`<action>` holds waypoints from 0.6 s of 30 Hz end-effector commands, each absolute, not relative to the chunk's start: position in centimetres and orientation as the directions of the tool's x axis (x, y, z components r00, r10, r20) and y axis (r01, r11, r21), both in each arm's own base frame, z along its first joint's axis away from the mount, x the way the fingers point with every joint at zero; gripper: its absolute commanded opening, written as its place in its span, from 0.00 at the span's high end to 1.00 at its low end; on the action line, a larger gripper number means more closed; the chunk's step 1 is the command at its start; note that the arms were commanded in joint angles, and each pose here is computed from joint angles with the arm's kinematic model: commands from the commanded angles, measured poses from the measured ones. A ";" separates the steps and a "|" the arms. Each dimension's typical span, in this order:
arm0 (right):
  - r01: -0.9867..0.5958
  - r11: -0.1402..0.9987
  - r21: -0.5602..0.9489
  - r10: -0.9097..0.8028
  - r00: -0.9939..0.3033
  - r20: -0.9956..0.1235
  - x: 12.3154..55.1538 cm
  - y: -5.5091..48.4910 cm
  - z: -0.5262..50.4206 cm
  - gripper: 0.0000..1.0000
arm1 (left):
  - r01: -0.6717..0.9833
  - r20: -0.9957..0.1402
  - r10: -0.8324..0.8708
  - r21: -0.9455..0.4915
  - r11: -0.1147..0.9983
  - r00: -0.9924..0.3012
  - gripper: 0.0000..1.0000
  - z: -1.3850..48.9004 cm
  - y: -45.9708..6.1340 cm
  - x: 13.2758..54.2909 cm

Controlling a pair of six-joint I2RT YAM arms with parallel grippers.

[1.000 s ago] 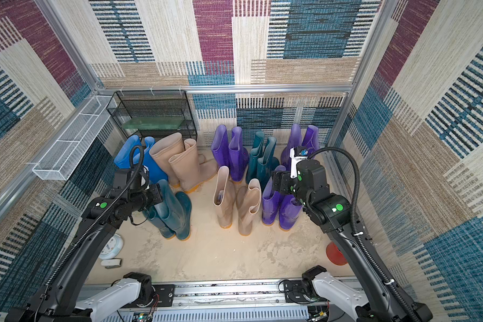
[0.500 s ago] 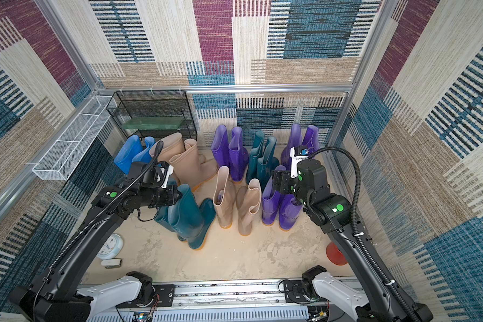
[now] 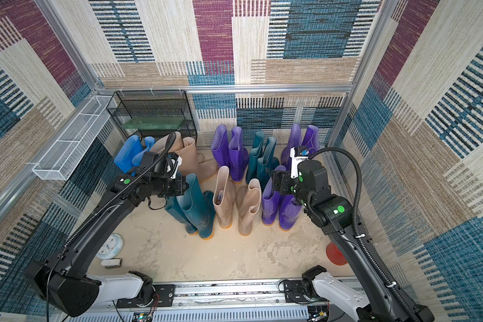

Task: Match and arrange rain boots in pairs
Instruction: Move a pair of rain boots to the center of the board, then adjust a pair of rain boots at the center of the board.

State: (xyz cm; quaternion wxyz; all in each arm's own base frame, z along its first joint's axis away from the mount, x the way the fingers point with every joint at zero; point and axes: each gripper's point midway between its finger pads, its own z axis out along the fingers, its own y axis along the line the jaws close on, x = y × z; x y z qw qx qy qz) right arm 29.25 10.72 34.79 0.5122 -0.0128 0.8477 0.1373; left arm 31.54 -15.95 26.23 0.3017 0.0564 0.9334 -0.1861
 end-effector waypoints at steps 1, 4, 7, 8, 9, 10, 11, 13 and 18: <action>-0.141 0.968 0.206 0.120 -0.460 -0.880 29.6 10.3 34.9 0.14 | 0.313 -0.681 0.012 -0.321 0.894 -0.732 0.99 28.6 -17.5 32.8; -0.076 0.981 0.179 0.122 -0.476 -0.871 29.9 9.1 33.6 0.09 | 0.327 -0.690 0.014 -0.325 0.888 -0.724 0.70 29.0 -17.4 31.9; -0.041 0.981 0.188 0.144 -0.493 -0.858 30.1 8.0 32.5 0.05 | 0.346 -0.701 0.016 -0.331 0.878 -0.713 0.50 30.0 -17.3 30.8; -0.046 0.978 0.203 0.152 -0.505 -0.850 30.3 8.0 32.1 0.05 | 0.351 -0.705 0.016 -0.333 0.875 -0.709 0.43 30.4 -17.2 30.4; -0.051 0.975 0.215 0.159 -0.515 -0.843 30.3 8.1 31.9 0.05 | 0.360 -0.709 0.020 -0.333 0.872 -0.705 0.40 30.9 -17.2 30.1; -0.051 0.974 0.222 0.162 -0.529 -0.833 30.4 8.1 31.4 0.05 | 0.368 -0.715 0.024 -0.332 0.869 -0.699 0.38 31.5 -17.2 29.8; -0.047 0.974 0.223 0.163 -0.540 -0.826 30.4 8.2 31.0 0.05 | 0.375 -0.720 0.026 -0.329 0.867 -0.694 0.37 32.1 -17.0 29.4; -0.050 0.970 0.236 0.167 -0.567 -0.806 30.4 8.6 30.0 0.05 | 0.386 -0.734 0.032 -0.320 0.865 -0.679 0.37 33.1 -16.8 28.9; -0.055 0.960 0.275 0.186 -0.608 -0.772 30.6 9.6 28.2 0.05 | 0.393 -0.762 0.024 -0.307 0.867 -0.647 0.37 34.3 -16.1 28.0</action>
